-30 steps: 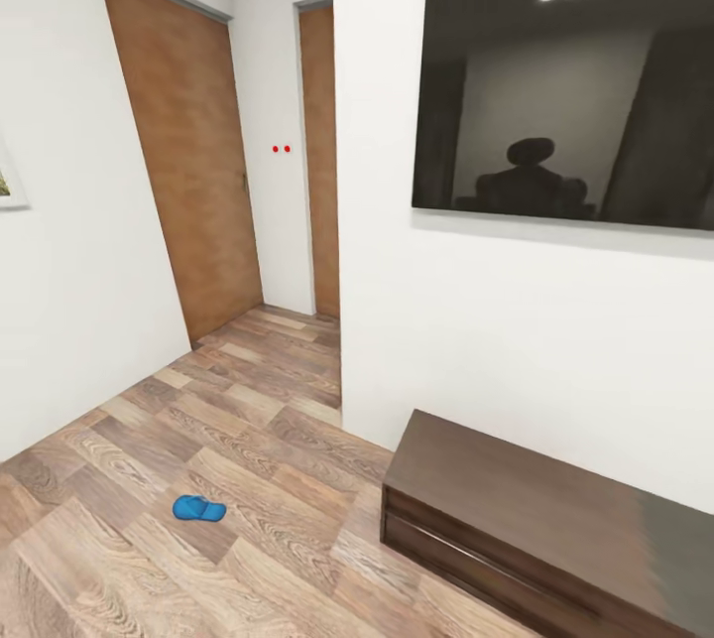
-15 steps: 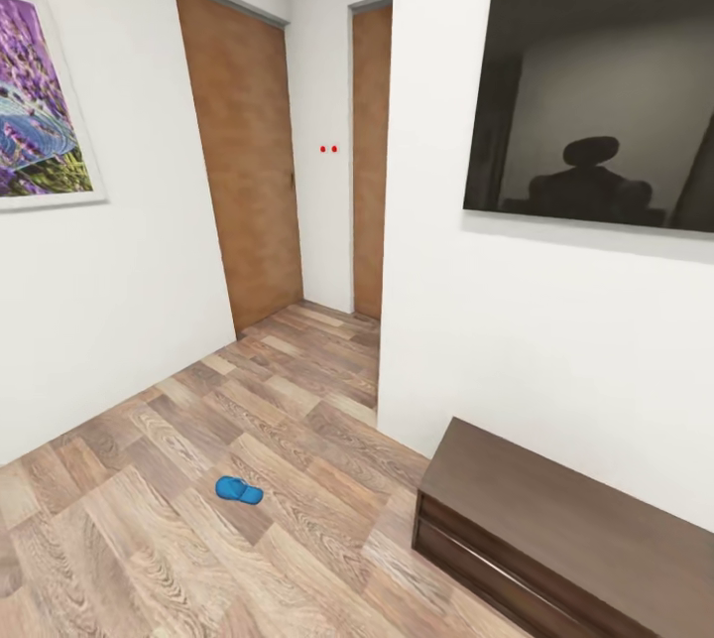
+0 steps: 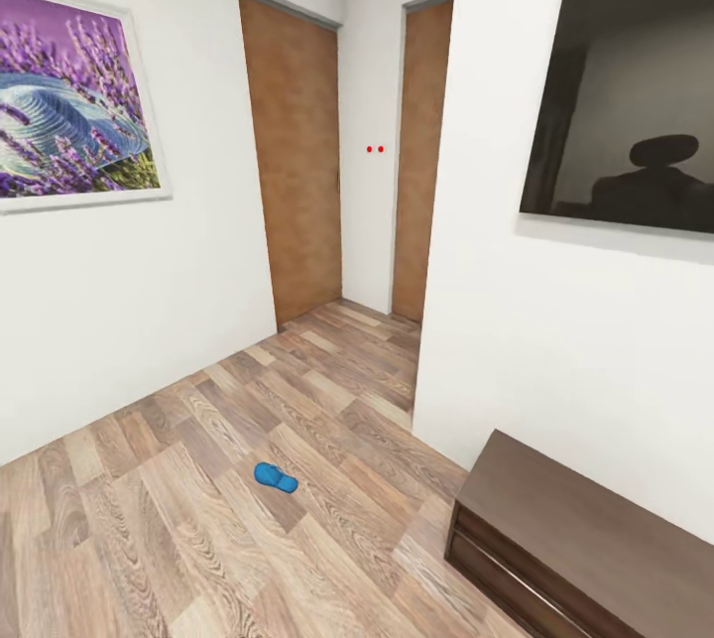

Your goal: In the bedroom, move the book from the bed onto either nightstand, and place the two sandals side by side next to the bed.

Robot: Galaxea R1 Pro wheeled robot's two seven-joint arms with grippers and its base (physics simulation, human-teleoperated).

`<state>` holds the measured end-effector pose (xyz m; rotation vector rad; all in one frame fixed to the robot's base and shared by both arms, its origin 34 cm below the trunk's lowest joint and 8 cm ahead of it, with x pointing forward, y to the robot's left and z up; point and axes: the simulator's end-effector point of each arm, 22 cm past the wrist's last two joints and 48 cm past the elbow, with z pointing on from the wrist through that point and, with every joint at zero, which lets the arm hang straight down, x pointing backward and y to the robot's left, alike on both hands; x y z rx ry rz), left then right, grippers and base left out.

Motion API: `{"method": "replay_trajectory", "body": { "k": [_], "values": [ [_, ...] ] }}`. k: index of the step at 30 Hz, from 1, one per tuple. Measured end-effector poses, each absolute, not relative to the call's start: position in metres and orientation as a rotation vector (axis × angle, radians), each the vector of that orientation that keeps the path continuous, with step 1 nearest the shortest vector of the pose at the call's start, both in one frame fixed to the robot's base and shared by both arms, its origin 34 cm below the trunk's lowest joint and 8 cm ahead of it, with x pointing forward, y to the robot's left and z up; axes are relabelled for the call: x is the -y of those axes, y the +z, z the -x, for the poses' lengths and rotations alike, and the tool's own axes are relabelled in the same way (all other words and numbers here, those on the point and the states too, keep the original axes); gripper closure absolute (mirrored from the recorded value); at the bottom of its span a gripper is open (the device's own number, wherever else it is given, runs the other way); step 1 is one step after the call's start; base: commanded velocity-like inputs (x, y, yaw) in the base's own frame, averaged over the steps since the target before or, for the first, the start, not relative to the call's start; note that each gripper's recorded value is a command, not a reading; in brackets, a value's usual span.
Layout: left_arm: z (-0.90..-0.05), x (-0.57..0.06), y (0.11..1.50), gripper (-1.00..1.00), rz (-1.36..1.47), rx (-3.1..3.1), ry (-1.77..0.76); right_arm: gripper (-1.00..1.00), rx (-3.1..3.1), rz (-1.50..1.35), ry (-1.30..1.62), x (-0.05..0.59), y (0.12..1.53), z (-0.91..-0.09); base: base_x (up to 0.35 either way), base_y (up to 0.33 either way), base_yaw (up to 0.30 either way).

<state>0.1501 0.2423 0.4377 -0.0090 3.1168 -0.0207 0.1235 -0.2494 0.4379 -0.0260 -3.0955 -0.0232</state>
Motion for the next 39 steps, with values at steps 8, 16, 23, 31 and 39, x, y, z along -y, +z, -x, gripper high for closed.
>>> {"method": "replay_trajectory", "body": {
  "k": [8,16,23,31,39],
  "values": [
    [-0.1537,-0.245,0.4377,-1.0,0.007,-3.105,-0.015,-1.0,3.097,0.026,-0.027,0.2488,0.4379,-0.1238,0.0,0.0,0.284],
    [-0.1554,-0.2442,0.4378,-1.0,0.006,-3.101,-0.017,-1.0,3.098,0.025,-0.027,0.2488,0.4379,-0.124,0.0,0.0,0.282],
    [-0.1551,-0.2455,0.4378,-1.0,0.006,-3.101,-0.014,-1.0,3.099,0.026,-0.027,0.2489,0.4379,-0.1243,0.0,0.0,0.279],
    [-0.1553,-0.2442,0.4378,-1.0,0.006,-3.101,-0.017,-1.0,3.101,0.026,-0.025,0.2492,0.4379,-0.1247,0.0,0.0,0.279],
    [-0.1554,-0.2447,0.4378,-1.0,0.006,-3.101,-0.016,-1.0,3.102,0.026,-0.024,0.2493,0.4379,-0.1249,0.0,0.0,0.279]
  ]
}}
